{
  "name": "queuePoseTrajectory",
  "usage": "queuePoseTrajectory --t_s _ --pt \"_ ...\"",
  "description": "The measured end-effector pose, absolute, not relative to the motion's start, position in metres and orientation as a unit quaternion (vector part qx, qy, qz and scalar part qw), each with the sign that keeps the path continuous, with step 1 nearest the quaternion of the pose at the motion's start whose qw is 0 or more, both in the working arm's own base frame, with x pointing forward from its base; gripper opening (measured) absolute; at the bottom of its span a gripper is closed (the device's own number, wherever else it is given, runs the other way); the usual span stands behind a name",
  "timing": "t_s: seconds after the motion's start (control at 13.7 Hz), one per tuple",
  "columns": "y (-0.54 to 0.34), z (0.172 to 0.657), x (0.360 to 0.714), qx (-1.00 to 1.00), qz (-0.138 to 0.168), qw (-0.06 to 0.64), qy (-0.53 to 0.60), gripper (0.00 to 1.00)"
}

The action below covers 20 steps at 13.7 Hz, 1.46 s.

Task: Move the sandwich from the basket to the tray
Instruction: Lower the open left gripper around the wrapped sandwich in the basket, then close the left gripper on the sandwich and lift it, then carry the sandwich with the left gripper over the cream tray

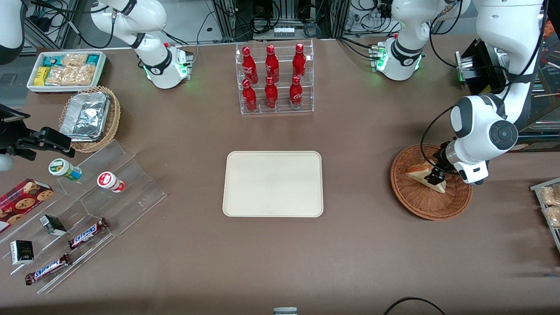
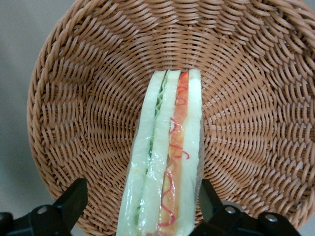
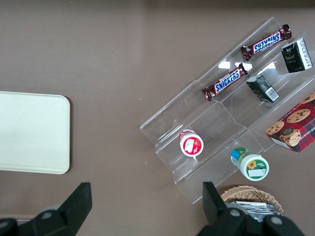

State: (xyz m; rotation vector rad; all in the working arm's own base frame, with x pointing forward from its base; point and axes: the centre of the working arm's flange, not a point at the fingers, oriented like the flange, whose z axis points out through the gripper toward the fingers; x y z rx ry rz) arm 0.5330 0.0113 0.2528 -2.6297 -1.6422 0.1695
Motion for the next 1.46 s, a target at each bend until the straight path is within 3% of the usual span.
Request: queuePoseTrajectory --t_s 0.22,0.44,0.59,0.8,1.24,1.46 --pt "0.006 0.252 0.533 -0.836 0.055 0.019 -0.546 0.87" --pt "0.001 0.254 0.535 -0.831 0.053 0.018 -0.553 0.52" --pt "-0.001 0.257 0.538 -0.832 0.051 0.016 -0.552 0.34" --pt "-0.005 0.271 0.545 -0.834 0.063 0.023 -0.548 0.19" --pt "-0.068 0.376 0.553 -0.88 0.061 0.039 -0.47 0.16" --pt "-0.156 0.43 0.552 -0.916 0.036 0.022 -0.4 0.16"
